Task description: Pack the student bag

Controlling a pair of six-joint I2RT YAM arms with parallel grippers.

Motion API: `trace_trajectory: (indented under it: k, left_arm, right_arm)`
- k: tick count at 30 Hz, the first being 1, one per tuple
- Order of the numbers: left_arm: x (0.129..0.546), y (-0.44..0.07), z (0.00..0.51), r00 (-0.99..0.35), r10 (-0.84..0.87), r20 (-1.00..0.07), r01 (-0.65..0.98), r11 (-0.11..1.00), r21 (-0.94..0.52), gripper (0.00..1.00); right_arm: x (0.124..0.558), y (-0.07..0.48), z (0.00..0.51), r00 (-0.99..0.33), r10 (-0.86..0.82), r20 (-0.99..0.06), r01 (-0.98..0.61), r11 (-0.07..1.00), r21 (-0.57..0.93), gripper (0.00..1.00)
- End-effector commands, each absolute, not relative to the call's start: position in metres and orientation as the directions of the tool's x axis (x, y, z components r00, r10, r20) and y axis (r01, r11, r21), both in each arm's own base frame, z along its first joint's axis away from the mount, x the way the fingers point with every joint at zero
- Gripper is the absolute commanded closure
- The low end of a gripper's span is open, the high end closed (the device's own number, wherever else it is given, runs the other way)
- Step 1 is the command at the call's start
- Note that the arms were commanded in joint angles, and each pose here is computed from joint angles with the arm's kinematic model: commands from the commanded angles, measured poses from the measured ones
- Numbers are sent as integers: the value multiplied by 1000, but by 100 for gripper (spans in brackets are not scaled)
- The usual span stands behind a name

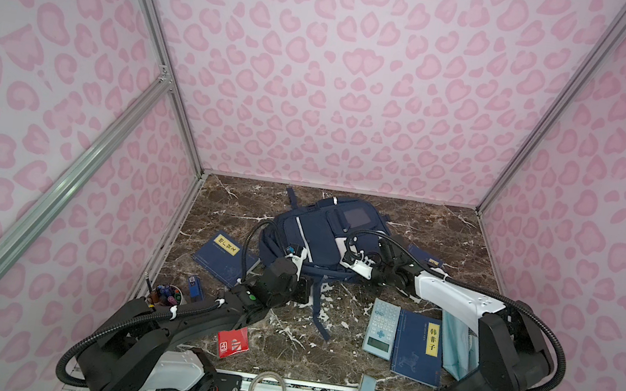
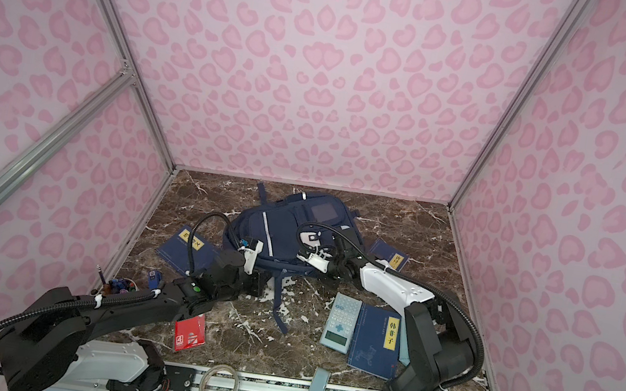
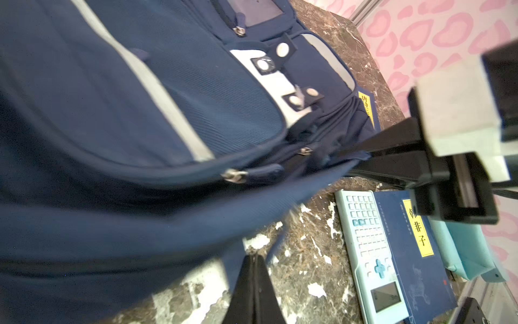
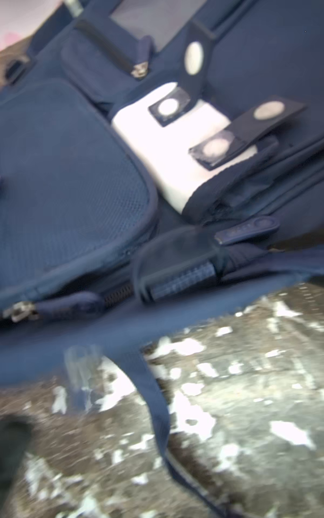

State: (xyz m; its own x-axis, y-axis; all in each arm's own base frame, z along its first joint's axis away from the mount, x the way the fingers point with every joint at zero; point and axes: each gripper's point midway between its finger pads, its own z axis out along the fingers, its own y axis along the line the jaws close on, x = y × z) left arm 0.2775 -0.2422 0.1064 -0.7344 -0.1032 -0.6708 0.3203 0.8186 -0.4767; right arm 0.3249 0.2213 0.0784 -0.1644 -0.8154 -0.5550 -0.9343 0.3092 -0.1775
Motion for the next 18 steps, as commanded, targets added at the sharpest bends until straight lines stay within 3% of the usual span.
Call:
trace_trajectory:
  k: [1, 3, 5, 12, 18]
  left_arm:
    - [254, -270, 104, -796, -13, -606, 406, 730, -550, 96]
    - [251, -284, 103, -798, 14, -603, 429, 716, -551, 96]
    - [255, -290, 99, -800, -3, -599, 415, 719, -558, 96]
    - [259, -290, 75, -778, 6, -628, 374, 807, -456, 96]
    - [257, -271, 59, -795, -72, -603, 274, 844, -462, 97]
  right_arm:
    - [326, 224, 90, -111, -809, -577, -937, 279, -212, 89]
    - [325, 238, 104, -77, -776, -626, -930, 282, -236, 73]
    - [318, 243, 108, -57, -750, -659, -931, 278, -236, 64]
    - [308, 244, 94, -91, -788, -609, -931, 284, -229, 60]
    - [295, 256, 78, -18, -826, -563, -940, 206, -272, 41]
